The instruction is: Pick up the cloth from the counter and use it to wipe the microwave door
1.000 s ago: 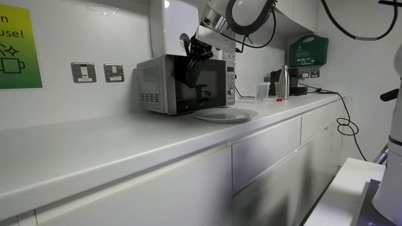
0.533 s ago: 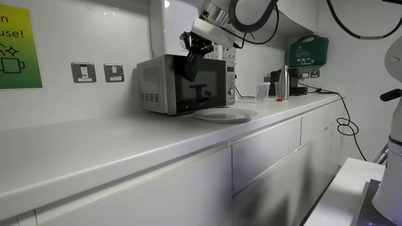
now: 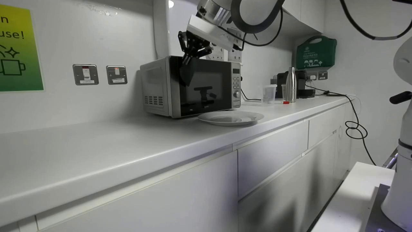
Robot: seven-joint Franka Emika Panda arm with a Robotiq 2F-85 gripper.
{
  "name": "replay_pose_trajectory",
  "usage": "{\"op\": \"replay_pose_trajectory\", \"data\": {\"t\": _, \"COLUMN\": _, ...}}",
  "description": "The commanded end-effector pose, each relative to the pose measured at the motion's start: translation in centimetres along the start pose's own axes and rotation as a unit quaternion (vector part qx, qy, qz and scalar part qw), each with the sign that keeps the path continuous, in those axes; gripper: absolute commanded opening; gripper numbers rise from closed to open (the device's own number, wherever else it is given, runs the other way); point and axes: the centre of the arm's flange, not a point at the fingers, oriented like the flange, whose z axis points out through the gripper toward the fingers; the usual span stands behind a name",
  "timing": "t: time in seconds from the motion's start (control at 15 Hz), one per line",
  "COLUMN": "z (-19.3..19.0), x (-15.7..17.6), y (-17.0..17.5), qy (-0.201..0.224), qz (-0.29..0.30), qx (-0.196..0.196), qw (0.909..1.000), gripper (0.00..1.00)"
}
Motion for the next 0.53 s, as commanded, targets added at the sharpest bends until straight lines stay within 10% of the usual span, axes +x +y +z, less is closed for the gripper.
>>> {"op": "replay_pose_trajectory", "data": {"t": 0.0, "z": 0.8, "x": -0.6, "y": -1.1, "qy": 0.004, "qz": -0.002, "qx": 0.016, "qw": 0.9999, "gripper": 0.01}}
{"op": "replay_pose_trajectory", "data": {"t": 0.47, "z": 3.3, "x": 0.2, "y": -1.3, "qy": 0.036, "qz": -0.061, "qx": 0.027, "qw": 0.9971, "gripper": 0.01}}
